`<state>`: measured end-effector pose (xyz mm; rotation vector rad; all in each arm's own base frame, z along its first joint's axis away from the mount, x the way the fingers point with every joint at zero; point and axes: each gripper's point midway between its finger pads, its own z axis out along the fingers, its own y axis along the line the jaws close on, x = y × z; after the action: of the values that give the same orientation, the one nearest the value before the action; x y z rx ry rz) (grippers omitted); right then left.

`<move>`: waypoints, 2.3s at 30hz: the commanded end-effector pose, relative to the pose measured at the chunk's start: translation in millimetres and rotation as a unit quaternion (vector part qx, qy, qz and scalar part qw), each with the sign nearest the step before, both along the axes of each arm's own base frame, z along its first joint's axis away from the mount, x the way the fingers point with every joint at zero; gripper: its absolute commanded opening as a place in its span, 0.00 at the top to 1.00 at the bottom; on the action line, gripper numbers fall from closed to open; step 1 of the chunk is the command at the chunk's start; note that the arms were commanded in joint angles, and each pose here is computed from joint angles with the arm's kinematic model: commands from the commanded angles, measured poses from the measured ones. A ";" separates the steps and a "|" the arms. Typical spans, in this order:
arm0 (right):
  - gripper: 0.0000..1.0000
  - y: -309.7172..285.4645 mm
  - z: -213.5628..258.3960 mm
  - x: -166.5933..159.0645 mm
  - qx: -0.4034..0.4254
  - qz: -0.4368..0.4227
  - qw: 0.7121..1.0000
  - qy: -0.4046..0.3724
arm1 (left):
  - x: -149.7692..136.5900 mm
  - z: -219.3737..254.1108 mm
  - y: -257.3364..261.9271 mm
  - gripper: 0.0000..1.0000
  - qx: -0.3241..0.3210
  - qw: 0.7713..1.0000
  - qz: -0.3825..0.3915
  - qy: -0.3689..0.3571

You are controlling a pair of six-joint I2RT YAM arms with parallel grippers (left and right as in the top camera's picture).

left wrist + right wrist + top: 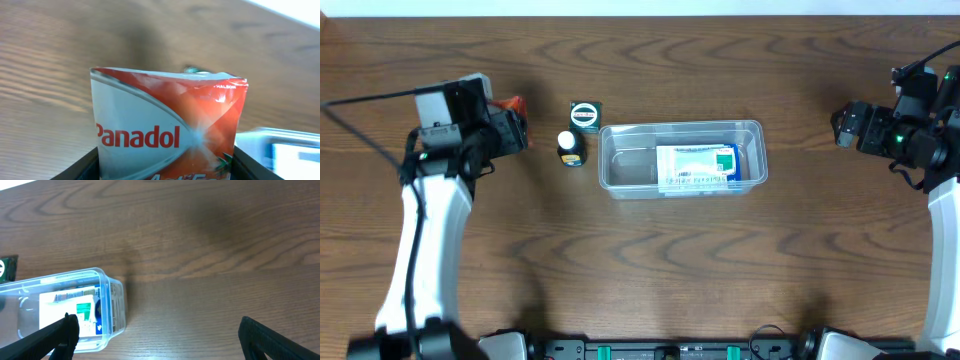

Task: Pack container
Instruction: 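Carry the red sachet over the container's left end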

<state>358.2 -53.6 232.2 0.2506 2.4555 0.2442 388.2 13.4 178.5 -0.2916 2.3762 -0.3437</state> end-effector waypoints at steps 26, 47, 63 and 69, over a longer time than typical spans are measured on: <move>0.01 -2.7 5.2 1.1 -0.001 -0.006 1.000 -0.006 | -46.5 -37.3 -249.0 0.38 -0.037 0.974 -0.217 0.056; 0.01 -2.7 5.2 1.1 -0.001 -0.006 1.000 -0.006 | -16.4 -79.1 -227.2 0.38 0.023 0.991 -0.112 0.065; 0.01 -2.7 5.2 1.1 -0.001 -0.006 1.000 -0.006 | -18.8 -127.8 -222.6 0.39 0.047 0.987 -0.097 0.118; 0.01 -2.7 5.2 1.1 -0.001 -0.006 1.000 -0.005 | -18.6 -141.5 -217.3 0.40 0.061 0.986 -0.084 0.130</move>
<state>358.2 -53.6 232.2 0.2506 2.4555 0.2442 363.3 -208.5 40.4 -0.0480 2.6825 -0.2932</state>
